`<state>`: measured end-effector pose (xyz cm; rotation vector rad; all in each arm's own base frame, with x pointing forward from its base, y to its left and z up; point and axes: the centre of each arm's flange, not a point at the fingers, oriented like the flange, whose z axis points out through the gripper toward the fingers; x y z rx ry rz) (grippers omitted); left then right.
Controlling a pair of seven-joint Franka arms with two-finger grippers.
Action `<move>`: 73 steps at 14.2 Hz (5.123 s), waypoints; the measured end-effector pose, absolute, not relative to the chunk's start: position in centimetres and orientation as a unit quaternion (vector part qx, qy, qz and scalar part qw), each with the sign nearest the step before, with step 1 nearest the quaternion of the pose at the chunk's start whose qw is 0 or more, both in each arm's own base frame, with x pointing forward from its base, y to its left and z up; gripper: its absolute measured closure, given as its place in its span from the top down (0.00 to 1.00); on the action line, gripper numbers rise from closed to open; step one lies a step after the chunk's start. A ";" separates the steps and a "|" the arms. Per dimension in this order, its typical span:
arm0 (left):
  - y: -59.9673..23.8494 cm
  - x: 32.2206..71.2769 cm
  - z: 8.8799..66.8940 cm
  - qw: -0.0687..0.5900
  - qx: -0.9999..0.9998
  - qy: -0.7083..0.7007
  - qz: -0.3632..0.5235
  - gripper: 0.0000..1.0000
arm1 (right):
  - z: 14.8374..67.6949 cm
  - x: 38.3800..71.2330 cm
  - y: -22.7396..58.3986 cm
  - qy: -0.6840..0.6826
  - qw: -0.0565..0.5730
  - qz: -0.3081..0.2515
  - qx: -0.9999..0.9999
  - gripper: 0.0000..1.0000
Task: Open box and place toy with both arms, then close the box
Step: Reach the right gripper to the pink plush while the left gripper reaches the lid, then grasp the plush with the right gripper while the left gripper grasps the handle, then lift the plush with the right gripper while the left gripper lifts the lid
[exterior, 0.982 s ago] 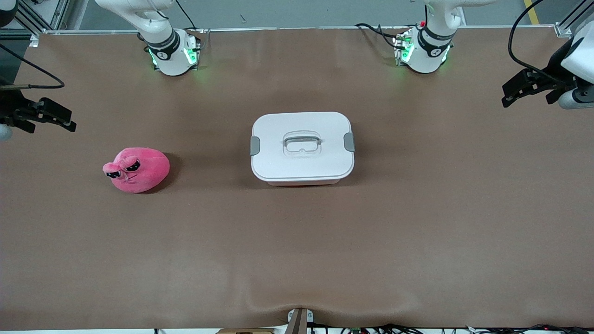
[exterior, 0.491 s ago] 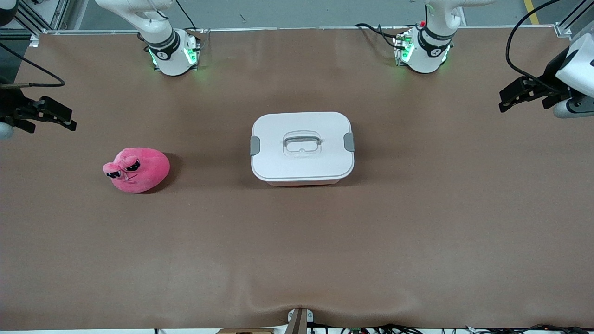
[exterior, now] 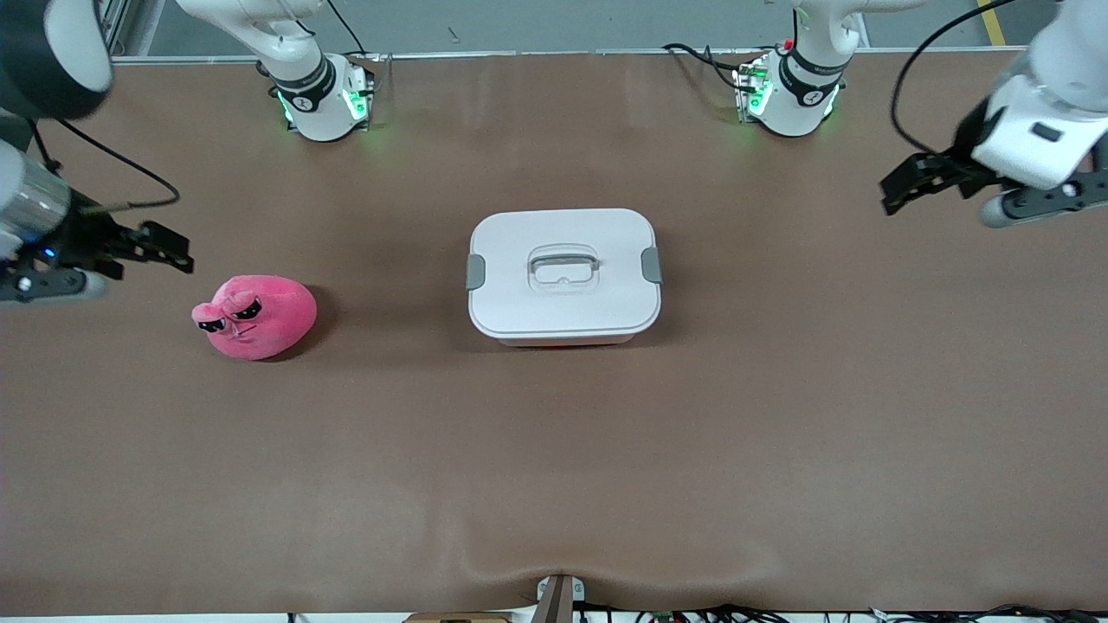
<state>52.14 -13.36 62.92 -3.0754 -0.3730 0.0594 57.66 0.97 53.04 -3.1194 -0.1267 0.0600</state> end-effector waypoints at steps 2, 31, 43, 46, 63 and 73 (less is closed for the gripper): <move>-17.3 52.3 61.6 0.019 -0.988 -0.153 0.016 1.00 | 49.1 57.6 1.1 -0.041 0.009 0.025 -0.999 1.00; -50.4 48.0 42.6 -0.006 -0.820 -0.572 -0.017 1.00 | 35.0 54.3 -0.7 -0.179 -0.015 0.061 -0.982 0.11; -52.9 46.2 37.2 0.025 -0.746 -0.666 -0.021 1.00 | 45.5 57.1 -1.0 -0.243 -0.012 0.071 -0.967 0.07; -53.5 45.7 36.2 0.028 -0.737 -0.675 -0.018 0.88 | 47.3 57.3 -0.9 -0.271 -0.009 0.074 -0.960 0.07; -53.6 45.8 35.1 0.033 -0.733 -0.679 -0.015 0.07 | 55.8 56.7 0.5 -0.286 -0.003 0.102 -0.953 0.07; -53.5 46.0 37.3 0.022 -0.733 -0.680 -0.020 0.07 | 59.8 55.3 5.8 -0.339 -0.008 0.093 -0.936 0.07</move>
